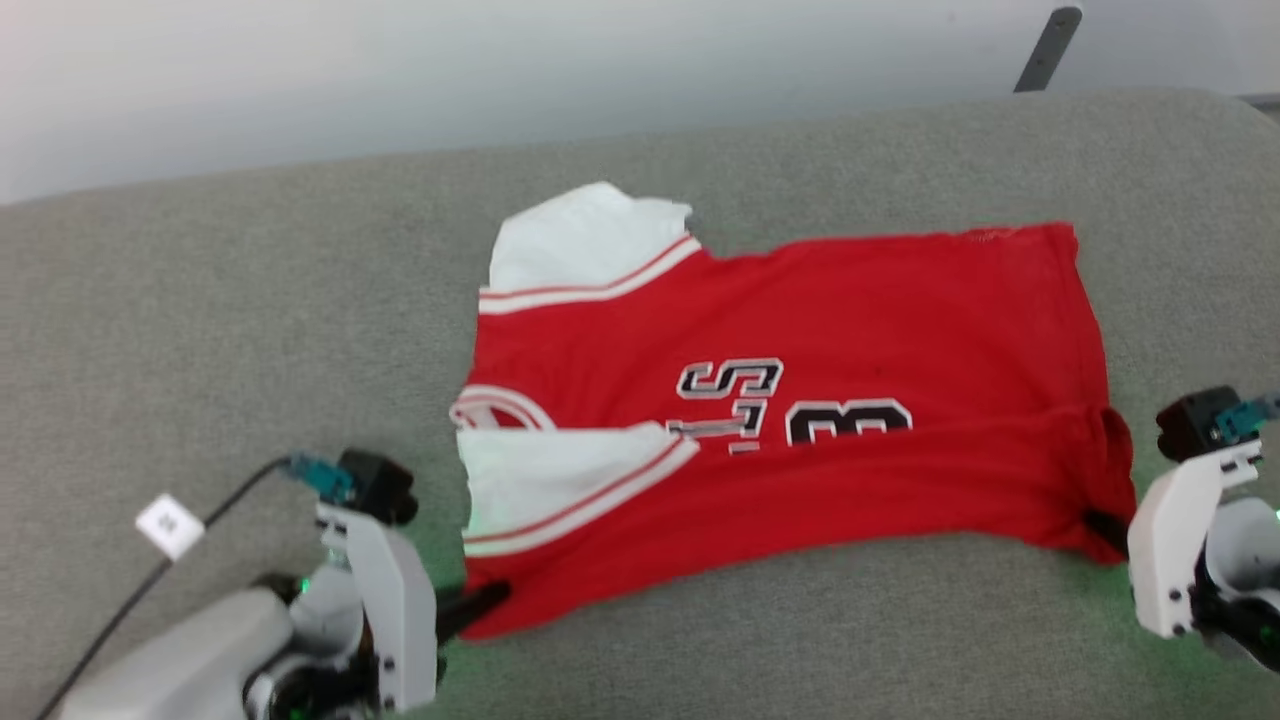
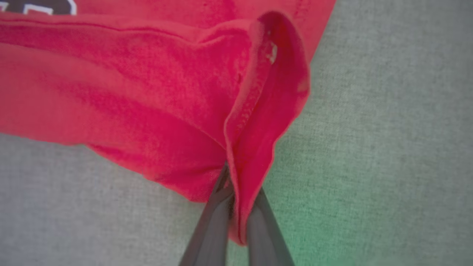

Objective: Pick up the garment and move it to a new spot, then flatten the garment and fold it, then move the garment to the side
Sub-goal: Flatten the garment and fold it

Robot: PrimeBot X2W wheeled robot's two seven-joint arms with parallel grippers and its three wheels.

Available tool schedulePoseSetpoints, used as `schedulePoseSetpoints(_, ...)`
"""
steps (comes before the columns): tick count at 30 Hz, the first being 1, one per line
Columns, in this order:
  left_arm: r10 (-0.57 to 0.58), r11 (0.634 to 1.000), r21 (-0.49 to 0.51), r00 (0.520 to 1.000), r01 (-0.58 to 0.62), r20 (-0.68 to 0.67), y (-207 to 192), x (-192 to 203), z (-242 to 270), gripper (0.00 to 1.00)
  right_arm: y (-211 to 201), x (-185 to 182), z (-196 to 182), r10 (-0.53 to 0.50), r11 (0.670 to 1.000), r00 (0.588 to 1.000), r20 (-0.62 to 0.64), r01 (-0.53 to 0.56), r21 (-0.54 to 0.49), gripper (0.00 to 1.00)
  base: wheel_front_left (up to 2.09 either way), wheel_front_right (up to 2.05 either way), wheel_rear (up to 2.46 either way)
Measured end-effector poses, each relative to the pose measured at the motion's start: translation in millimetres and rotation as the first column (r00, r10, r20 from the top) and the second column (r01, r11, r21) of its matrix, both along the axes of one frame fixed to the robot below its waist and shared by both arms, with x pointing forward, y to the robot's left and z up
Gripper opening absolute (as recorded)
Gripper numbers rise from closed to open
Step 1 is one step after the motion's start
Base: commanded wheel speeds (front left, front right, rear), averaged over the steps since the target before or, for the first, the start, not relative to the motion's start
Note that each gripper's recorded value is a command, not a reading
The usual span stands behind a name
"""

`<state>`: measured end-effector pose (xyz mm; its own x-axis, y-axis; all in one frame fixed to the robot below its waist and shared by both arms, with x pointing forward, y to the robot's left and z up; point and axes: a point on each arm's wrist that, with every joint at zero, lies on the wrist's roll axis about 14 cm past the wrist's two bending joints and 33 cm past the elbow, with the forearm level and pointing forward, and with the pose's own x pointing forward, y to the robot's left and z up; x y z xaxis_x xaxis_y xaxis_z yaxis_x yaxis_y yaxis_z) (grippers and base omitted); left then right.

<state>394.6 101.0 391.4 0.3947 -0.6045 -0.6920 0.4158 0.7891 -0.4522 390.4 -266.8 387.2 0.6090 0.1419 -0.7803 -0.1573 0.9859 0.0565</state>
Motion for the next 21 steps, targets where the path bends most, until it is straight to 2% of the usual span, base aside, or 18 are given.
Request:
schedulePoseSetpoints(6, 0.028, 0.999, -0.044, 1.0, -0.028, -0.011, 0.5, -38.5, 7.5, 0.0, -3.3, -26.7, -1.8, 0.048, 0.999, 0.997, -0.057, -0.049, -0.003, 0.0, 0.0, 0.0, 0.0)
schedulePoseSetpoints(11, 0.049, 0.997, -0.061, 0.999, -0.049, 0.004, -1.0, -48.3, 13.8, 0.0, -5.5, -33.0, 0.1, 0.056, 0.998, 0.997, -0.056, -0.056, 0.002, 0.0, 0.0, 0.0, 0.0)
schedulePoseSetpoints(12, 0.058, 0.996, -0.063, 0.998, -0.057, 0.014, -0.7, -47.3, 15.3, 0.0, -6.0, -31.8, 1.7, 0.054, 0.999, 0.998, -0.041, -0.054, 0.003, 0.09, 0.0, 0.0, 0.0)
schedulePoseSetpoints(13, 0.068, 0.996, -0.066, 0.997, -0.066, 0.029, -0.6, -45.0, 17.5, 0.35, -7.3, -29.3, 4.2, 0.05, 0.999, 0.999, -0.02, -0.05, 0.001, 0.45, 0.0, 0.0, 0.0)
schedulePoseSetpoints(14, 0.079, 0.994, -0.073, 0.996, -0.076, 0.041, -0.6, -42.8, 19.8, 0.41, -9.8, -25.6, 7.9, 0.041, 0.999, 0.999, 0.007, -0.041, -0.001, 0.95, 0.0, 0.0, 0.0)
schedulePoseSetpoints(15, 0.088, 0.993, -0.078, 0.995, -0.084, 0.046, -0.5, -42.1, 20.8, 0.5, -12.1, -22.8, 10.9, 0.033, 0.999, 0.999, 0.027, -0.033, -0.003, 1.0, 0.0, 0.0, 0.0)
schedulePoseSetpoints(16, 0.097, 0.992, -0.084, 0.994, -0.092, 0.053, -0.4, -41.8, 21.9, 0.95, -15.0, -20.4, 13.8, 0.024, 1.0, 0.999, 0.048, -0.024, -0.004, 1.0, 0.0, 0.0, 0.0)
schedulePoseSetpoints(17, 0.113, 0.99, -0.087, 0.992, -0.108, 0.061, 1.6, -39.6, 23.0, 1.0, -17.8, -18.0, 16.7, 0.015, 1.0, 0.997, 0.072, -0.014, -0.007, 1.0, 0.0, 0.0, 0.0)
schedulePoseSetpoints(21, 0.184, 0.981, -0.094, 0.974, -0.172, 0.132, 15.2, -21.7, 33.5, 1.0, -27.5, 1.0, 38.4, -0.032, 0.999, 0.974, 0.225, 0.033, 0.0, 1.0, 0.0, 0.0, 0.0)
